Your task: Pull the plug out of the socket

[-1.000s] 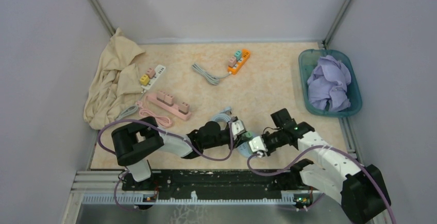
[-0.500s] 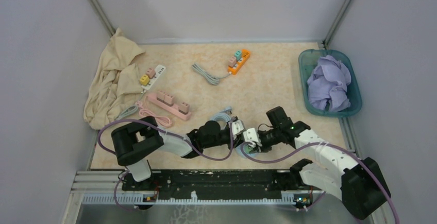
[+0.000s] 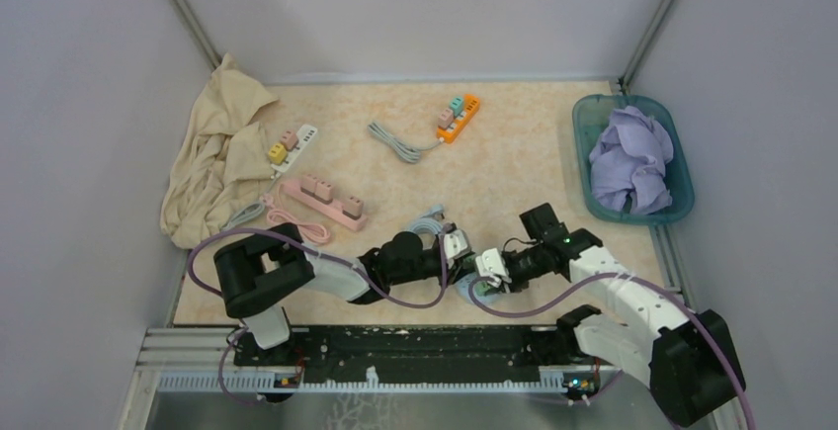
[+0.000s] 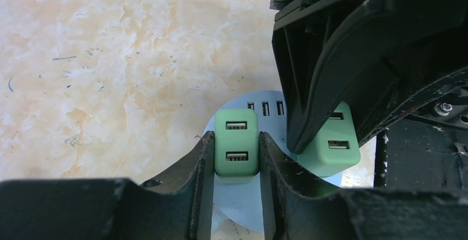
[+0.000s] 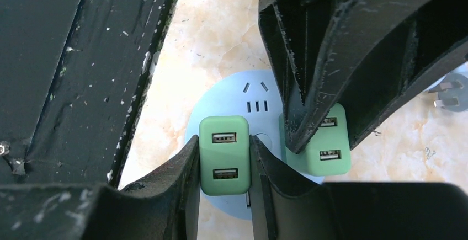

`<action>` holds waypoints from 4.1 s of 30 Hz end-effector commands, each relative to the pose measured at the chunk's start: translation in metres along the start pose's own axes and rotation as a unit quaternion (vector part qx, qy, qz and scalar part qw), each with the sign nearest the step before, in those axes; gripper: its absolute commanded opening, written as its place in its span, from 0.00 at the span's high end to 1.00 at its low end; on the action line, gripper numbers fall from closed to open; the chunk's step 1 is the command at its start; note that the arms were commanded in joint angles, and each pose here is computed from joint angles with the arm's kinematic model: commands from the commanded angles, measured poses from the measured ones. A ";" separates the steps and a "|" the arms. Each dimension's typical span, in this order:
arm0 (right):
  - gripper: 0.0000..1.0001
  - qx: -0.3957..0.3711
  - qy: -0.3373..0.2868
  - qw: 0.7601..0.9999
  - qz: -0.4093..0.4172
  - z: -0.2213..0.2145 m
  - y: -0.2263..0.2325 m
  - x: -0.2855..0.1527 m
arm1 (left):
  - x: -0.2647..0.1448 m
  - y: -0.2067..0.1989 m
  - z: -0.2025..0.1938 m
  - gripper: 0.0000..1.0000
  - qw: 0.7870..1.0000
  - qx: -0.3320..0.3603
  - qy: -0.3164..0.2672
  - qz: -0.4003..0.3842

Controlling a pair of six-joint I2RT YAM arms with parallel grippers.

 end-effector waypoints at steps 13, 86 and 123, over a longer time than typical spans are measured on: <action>1.00 -0.044 -0.058 0.995 -0.075 0.052 -0.043 0.009 | -0.010 -0.021 -0.043 0.99 0.995 -0.010 0.087 -0.051; 1.00 0.019 -0.116 0.986 -0.118 0.068 -0.036 0.003 | -0.016 -0.030 -0.056 0.99 0.990 -0.015 0.114 -0.082; 1.00 0.038 -0.100 0.985 -0.136 0.050 -0.028 -0.013 | -0.016 -0.031 -0.061 0.99 0.988 -0.015 0.124 -0.086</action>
Point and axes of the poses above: each gripper's point midway between its finger pads, its own x axis out along the fingers, its own y axis along the line the jaws close on, z = x × y, the point moved 6 cm from there along -x, back along the fingers, and after that the axes turned 13 degrees about x, right-handed, at the moved point
